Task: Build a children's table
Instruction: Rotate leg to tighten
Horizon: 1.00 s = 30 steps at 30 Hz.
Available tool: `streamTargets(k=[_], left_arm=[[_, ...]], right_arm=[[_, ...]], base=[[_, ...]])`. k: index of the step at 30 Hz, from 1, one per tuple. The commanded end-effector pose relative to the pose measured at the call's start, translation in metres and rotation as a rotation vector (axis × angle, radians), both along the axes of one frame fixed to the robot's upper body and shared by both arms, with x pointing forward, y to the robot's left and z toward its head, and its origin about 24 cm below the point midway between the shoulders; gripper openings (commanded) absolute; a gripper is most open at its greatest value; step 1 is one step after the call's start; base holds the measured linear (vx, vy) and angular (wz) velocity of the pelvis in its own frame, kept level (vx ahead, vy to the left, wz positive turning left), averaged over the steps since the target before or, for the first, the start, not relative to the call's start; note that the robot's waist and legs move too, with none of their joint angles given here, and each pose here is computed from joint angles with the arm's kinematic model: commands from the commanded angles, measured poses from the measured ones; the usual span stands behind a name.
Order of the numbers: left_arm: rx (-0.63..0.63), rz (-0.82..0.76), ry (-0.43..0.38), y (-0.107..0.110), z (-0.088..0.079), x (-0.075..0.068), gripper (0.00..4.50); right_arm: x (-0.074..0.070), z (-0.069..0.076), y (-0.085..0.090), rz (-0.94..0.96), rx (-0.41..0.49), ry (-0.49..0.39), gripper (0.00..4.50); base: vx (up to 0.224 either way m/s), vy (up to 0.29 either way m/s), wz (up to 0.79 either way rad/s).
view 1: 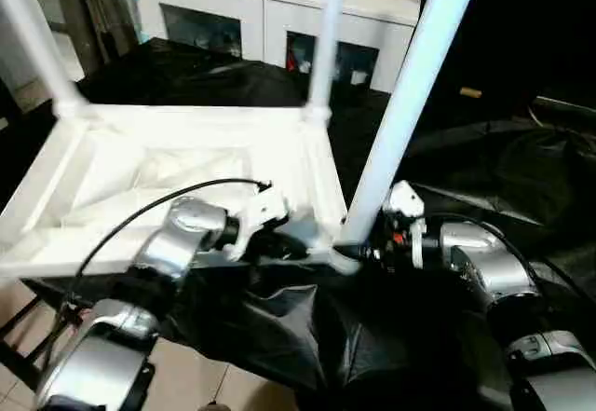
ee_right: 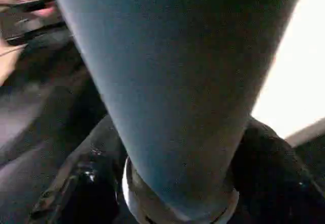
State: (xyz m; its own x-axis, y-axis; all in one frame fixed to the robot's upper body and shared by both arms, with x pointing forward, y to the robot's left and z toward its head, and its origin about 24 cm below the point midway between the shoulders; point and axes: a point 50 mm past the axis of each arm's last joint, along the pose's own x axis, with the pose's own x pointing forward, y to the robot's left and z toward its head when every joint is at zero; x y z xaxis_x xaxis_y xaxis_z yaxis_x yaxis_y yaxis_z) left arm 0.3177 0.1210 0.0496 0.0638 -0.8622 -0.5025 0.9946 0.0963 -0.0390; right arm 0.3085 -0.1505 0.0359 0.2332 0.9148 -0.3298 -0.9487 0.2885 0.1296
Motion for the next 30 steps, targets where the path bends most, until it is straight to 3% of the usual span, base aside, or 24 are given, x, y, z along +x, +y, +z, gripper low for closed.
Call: streamTargets(k=[1,8,16,23,25,30], left_arm=[[-0.03,-0.061,0.016,-0.012,-0.002,-0.005,0.0],[-0.024,-0.059,0.017,-0.007,-0.001,-0.005,0.0],[-0.017,0.02,-0.011,-0.008,-0.002,0.001,0.0],[-0.025,0.279,-0.099,-0.028,-0.001,0.021,0.0],[-0.03,0.299,-0.102,-0.032,-0.001,0.022,0.0],[-0.053,0.363,-0.12,-0.057,-0.002,0.025,0.0]], right_arm=[[-0.008,-0.005,0.01,0.096,-0.001,0.043,2.86],[-0.013,-0.007,0.014,0.163,0.017,0.098,2.42],[-0.016,-0.013,0.017,0.115,0.038,0.11,2.38],[0.002,-0.034,0.022,-0.344,-0.018,0.071,2.31],[0.003,-0.036,0.024,-0.376,-0.015,0.074,2.14],[0.01,-0.046,0.05,-0.594,-0.043,0.105,2.04]], base=[[0.0,0.0,0.0],[0.0,0.0,0.0],[0.0,0.0,0.0],[0.0,0.0,0.0],[0.0,0.0,0.0],[0.0,0.0,0.0]])
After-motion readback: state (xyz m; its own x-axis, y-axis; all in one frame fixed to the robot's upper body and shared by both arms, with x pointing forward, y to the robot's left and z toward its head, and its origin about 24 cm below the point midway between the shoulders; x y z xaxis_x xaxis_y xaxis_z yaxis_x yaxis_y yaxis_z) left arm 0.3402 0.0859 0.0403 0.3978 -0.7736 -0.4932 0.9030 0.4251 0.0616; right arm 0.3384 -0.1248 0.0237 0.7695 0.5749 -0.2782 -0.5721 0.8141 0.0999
